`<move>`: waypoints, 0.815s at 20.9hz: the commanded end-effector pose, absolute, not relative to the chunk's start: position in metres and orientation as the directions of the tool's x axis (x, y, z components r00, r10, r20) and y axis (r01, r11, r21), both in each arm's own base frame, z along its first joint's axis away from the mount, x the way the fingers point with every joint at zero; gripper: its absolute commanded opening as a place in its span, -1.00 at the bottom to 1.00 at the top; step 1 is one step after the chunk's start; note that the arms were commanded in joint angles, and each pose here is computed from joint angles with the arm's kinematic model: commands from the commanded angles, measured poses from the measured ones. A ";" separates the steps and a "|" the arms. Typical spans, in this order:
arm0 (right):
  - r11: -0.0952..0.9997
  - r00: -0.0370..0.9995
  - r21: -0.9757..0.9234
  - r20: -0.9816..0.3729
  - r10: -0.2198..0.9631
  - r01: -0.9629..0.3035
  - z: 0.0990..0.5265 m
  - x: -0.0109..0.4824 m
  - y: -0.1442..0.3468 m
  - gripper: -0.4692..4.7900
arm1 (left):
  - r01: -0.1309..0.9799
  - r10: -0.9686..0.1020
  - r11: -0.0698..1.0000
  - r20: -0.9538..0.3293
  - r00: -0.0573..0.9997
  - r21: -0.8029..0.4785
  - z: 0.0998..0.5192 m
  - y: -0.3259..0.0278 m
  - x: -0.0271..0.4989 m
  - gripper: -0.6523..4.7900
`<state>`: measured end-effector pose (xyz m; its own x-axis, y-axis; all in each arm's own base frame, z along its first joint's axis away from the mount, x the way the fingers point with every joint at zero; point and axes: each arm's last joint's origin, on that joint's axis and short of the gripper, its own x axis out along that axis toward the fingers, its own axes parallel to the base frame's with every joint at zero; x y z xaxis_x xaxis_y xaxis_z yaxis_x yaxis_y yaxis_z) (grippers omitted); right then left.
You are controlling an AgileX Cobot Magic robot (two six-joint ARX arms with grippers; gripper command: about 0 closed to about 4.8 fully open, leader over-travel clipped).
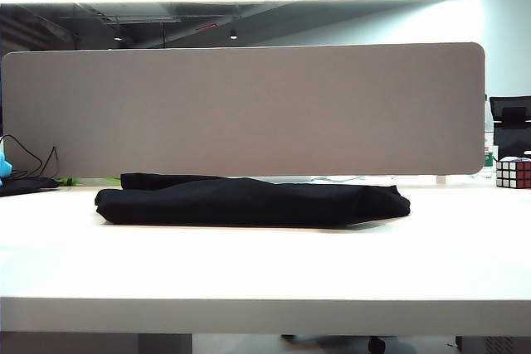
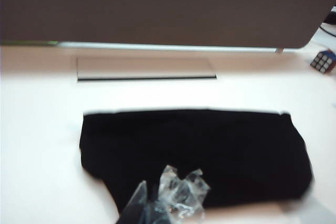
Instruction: Fold the bottom side of the T-shirt horizontally towards the center, about one-third of the way, then fold the sleeve back towards the center, creating a straight line along the edge of the T-shirt, and finally fold the bottom of the T-shirt up towards the top, creating a neat rectangle.
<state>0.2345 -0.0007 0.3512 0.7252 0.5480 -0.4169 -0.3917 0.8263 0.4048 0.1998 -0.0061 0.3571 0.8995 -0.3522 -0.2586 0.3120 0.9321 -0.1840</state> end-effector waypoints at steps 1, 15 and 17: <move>0.843 0.774 0.365 -0.363 0.519 -0.394 0.347 0.197 0.002 -0.83 | 0.277 -0.306 0.944 -0.164 0.938 -0.179 0.342 -0.006 0.142 -0.78; 0.911 0.924 0.341 -0.217 0.315 -0.231 0.257 0.103 0.003 -0.83 | 0.186 -0.205 0.956 -0.061 0.977 -0.228 0.258 -0.006 0.050 -0.78; 0.928 0.941 0.322 -0.213 0.264 -0.188 0.248 0.098 0.003 -0.83 | 0.187 -0.207 0.955 -0.062 0.976 -0.232 0.251 -0.006 0.054 -0.78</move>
